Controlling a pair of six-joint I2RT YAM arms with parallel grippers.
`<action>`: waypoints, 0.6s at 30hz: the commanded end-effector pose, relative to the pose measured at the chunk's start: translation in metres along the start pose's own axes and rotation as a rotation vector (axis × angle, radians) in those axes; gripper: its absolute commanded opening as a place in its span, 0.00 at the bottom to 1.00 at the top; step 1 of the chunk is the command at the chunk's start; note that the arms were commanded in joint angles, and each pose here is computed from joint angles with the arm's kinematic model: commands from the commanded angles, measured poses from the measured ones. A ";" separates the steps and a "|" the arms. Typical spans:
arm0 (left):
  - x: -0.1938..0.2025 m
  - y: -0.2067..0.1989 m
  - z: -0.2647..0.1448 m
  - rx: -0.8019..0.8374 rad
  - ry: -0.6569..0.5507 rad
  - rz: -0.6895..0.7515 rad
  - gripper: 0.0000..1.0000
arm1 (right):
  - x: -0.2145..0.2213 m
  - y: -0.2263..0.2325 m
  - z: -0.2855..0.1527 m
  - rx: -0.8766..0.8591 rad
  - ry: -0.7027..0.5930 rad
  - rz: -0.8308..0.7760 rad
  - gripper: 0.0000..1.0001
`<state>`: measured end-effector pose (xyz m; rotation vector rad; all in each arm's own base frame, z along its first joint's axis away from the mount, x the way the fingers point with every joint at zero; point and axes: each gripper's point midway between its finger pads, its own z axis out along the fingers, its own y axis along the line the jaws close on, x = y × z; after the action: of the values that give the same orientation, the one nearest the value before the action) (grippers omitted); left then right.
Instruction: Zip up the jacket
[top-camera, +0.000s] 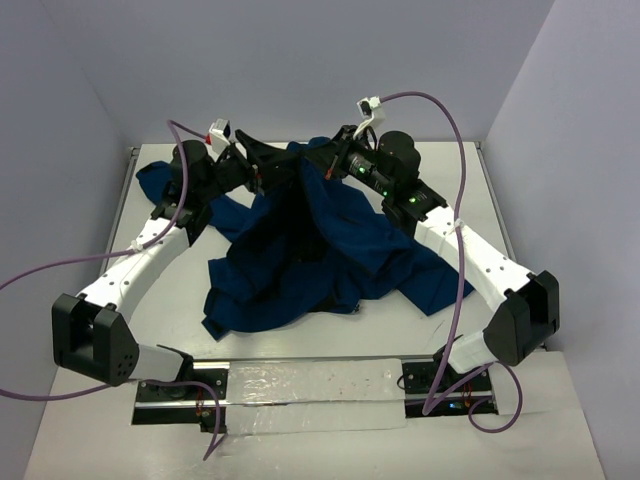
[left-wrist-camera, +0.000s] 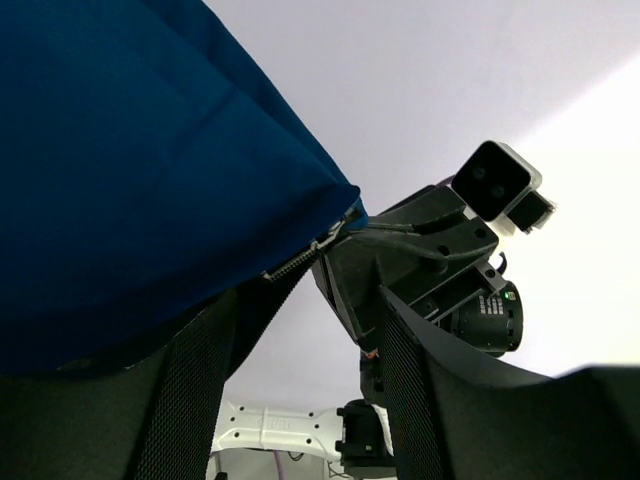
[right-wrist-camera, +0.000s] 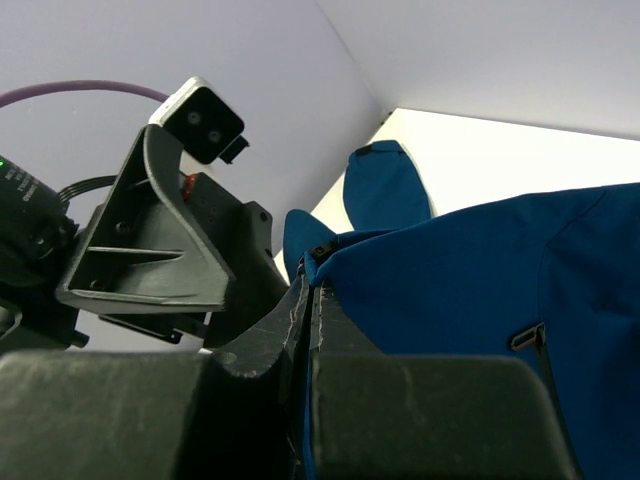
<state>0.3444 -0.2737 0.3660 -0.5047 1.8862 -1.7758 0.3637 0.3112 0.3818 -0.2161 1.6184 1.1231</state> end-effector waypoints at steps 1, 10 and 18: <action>-0.008 -0.027 0.001 0.076 -0.044 0.047 0.61 | -0.051 0.035 -0.016 -0.071 -0.137 -0.056 0.00; -0.011 -0.031 -0.001 0.118 -0.066 0.040 0.57 | -0.052 0.036 -0.019 -0.070 -0.139 -0.057 0.00; -0.013 -0.027 0.002 0.114 -0.069 0.030 0.50 | -0.052 0.037 -0.019 -0.075 -0.139 -0.060 0.00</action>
<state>0.3518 -0.2710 0.3823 -0.5090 1.7893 -1.7967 0.3608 0.3075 0.3884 -0.2114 1.6052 1.1161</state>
